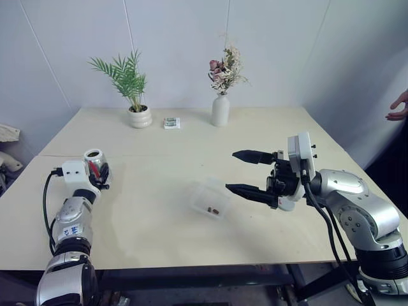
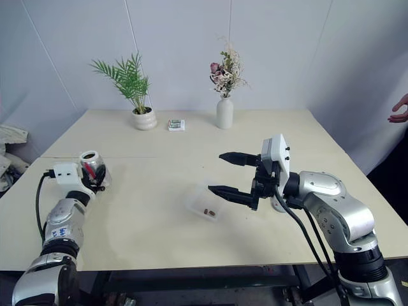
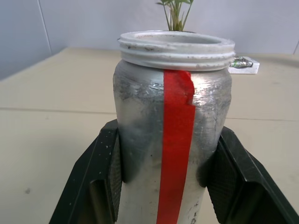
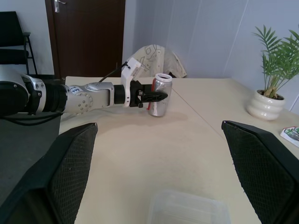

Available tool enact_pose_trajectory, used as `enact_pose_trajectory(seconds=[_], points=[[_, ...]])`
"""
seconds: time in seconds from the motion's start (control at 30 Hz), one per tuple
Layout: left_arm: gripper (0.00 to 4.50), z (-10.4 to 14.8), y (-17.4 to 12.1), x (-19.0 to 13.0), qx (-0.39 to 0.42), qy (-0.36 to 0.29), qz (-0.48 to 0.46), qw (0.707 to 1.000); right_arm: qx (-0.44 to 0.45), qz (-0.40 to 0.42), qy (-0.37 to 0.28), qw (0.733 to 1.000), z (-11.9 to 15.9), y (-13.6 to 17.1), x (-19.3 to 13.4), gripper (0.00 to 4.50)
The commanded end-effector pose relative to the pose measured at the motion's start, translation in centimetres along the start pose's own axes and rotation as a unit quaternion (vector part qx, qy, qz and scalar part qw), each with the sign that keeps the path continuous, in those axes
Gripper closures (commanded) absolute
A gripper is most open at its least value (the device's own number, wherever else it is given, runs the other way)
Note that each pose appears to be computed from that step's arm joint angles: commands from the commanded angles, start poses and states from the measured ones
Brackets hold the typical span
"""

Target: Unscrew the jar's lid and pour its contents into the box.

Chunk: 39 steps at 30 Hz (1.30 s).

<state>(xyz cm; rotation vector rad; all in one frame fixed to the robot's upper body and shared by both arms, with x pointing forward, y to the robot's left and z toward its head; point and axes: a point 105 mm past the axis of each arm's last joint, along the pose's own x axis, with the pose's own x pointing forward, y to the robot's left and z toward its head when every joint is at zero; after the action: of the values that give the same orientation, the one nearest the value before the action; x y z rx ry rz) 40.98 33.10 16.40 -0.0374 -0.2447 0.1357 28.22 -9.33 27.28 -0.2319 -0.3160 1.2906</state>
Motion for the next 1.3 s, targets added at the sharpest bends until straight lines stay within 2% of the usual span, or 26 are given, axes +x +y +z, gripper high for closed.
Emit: enact_pose_trajectory(seconds=[0.03,0.27,0.53,0.8,1.03,1.3], points=[[2.44,0.8,0.9,-0.4,-0.025,-0.029,0.019,0.999,-0.025,0.002,-0.008,1.000,1.1,0.4,0.0,0.01],[2.44,-0.2,1.4,-1.1,-0.030,-0.014,0.021,0.999,-0.023,0.004,-0.007,1.000,1.1,0.3,-0.1,0.01],[0.04,-1.1,2.2,-1.8,-0.018,0.007,0.028,0.999,-0.020,0.008,-0.008,1.000,1.0,0.2,0.1,0.00],[0.01,0.0,2.2,-2.1,0.021,-0.008,0.008,1.000,-0.017,0.012,-0.011,1.000,0.9,0.3,0.3,0.00],[0.01,1.9,2.8,-3.9,0.072,-0.024,-0.003,0.997,-0.013,0.013,-0.009,1.000,0.7,0.5,0.2,0.00],[0.01,4.7,1.8,-9.5,0.167,-0.017,-0.055,0.984,-0.009,0.008,0.003,1.000,0.3,0.9,-1.0,0.00]])
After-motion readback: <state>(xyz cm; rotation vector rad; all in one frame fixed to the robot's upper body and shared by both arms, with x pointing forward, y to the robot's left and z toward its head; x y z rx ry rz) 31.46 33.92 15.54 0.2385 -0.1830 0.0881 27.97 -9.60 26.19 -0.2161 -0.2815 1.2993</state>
